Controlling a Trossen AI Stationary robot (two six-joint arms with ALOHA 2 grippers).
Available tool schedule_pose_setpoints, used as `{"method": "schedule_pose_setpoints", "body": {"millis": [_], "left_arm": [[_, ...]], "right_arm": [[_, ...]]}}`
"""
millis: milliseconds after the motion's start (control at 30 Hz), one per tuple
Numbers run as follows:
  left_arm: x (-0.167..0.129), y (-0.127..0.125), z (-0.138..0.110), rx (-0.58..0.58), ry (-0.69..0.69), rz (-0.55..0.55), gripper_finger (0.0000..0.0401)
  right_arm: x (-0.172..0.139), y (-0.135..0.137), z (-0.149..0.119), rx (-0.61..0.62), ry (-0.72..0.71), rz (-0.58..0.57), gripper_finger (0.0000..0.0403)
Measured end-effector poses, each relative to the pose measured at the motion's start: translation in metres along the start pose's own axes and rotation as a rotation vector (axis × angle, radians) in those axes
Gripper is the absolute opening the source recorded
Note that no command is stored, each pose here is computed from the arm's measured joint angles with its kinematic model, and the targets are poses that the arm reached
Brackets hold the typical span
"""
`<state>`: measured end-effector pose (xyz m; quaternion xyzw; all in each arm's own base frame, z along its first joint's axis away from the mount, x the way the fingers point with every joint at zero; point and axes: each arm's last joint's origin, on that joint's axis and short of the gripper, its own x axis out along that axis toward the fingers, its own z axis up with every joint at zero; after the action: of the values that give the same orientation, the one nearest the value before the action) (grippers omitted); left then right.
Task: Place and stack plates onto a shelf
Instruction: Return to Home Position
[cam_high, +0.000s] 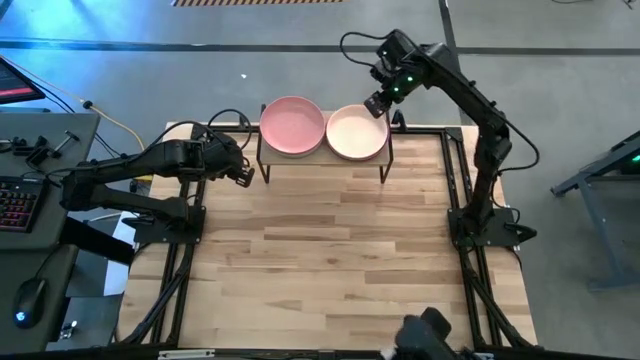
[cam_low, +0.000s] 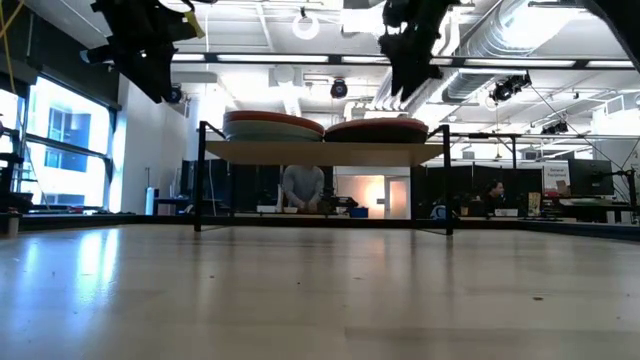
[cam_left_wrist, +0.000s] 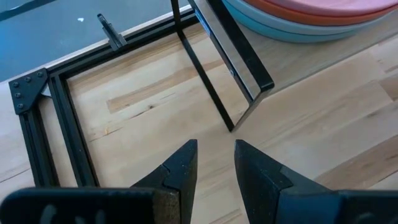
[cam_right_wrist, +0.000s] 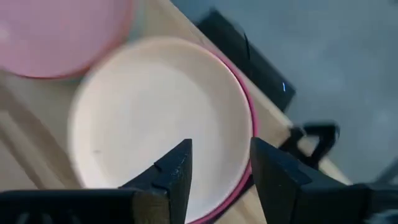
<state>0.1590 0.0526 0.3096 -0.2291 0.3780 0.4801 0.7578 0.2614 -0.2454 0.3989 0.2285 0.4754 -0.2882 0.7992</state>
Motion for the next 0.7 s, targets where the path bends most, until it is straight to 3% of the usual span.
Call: {"method": "schedule_pose_setpoints", "body": {"millis": [233,400,533,700], "left_arm": [[0.0,0.0,0.0,0.0,0.0,0.0,0.0096],[0.0,0.0,0.0,0.0,0.0,0.0,0.0096],[0.0,0.0,0.0,0.0,0.0,0.0,0.0096],[0.0,0.0,0.0,0.0,0.0,0.0,0.0096]], "right_arm": [[-0.068,0.029,-0.014,-0.193,-0.274,0.046,0.0138],[-0.104,0.051,-0.032,-0.273,-0.385,0.029,0.0138],[-0.115,0.062,-0.043,-0.316,-0.408,0.018,0.0138],[-0.105,0.061,-0.067,-0.304,-0.452,0.038,0.0138]]}}
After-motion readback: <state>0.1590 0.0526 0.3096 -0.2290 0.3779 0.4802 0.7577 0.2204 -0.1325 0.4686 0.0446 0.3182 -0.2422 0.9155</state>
